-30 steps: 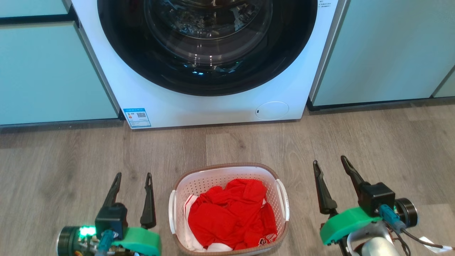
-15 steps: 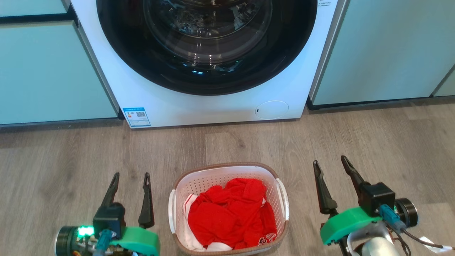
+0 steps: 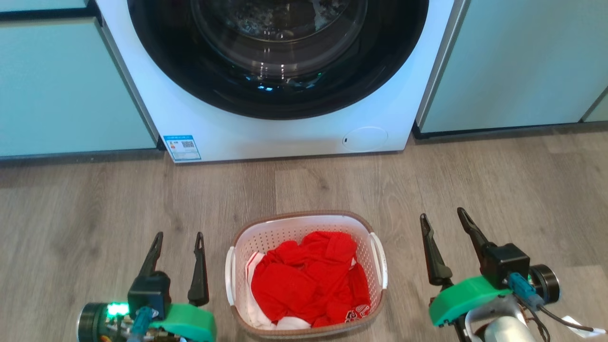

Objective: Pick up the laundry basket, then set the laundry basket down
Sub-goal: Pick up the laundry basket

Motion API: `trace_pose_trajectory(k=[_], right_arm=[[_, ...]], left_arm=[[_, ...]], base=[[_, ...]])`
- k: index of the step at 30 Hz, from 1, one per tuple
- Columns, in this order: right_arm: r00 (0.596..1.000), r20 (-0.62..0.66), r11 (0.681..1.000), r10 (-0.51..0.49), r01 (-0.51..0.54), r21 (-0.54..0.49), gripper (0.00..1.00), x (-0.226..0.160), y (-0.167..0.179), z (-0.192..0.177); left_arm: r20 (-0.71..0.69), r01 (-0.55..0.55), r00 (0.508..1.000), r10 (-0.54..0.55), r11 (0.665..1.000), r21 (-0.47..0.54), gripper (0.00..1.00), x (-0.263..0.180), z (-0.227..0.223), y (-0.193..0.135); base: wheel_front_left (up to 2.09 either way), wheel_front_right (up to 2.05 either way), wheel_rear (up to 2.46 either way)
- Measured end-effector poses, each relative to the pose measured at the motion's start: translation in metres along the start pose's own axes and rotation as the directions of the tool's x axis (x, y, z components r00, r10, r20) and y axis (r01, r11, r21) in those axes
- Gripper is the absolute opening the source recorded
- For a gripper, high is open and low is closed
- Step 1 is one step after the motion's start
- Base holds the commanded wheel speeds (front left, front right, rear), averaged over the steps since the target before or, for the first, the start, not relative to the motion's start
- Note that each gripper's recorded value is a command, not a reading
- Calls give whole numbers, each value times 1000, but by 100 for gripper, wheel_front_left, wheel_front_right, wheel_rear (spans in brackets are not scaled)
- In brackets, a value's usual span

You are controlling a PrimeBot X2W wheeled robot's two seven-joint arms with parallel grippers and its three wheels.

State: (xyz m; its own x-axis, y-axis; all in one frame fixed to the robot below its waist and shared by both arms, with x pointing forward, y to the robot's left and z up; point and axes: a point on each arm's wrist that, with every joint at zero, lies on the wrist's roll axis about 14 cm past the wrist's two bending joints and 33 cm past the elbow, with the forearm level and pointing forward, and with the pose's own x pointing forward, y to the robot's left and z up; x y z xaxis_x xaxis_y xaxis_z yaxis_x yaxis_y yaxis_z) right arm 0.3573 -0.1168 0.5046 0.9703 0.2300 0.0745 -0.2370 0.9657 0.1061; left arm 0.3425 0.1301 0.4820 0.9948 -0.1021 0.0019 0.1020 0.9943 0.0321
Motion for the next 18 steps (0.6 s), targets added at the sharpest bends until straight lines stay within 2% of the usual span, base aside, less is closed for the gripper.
trace_pose_trajectory(k=[8, 18], right_arm=[[999, -50, 1000, 0, 0, 8, 100, 18, -5, -18], [991, -133, 1000, -1, 3, 16, 100, 68, -20, -56]], left_arm=[[-76, 3, 997, -3, 1000, -10, 100, 10, -24, 0], [-157, 22, 987, -25, 1000, -17, 100, 62, -59, -1]], base=[[0, 0, 0], [0, 0, 0]])
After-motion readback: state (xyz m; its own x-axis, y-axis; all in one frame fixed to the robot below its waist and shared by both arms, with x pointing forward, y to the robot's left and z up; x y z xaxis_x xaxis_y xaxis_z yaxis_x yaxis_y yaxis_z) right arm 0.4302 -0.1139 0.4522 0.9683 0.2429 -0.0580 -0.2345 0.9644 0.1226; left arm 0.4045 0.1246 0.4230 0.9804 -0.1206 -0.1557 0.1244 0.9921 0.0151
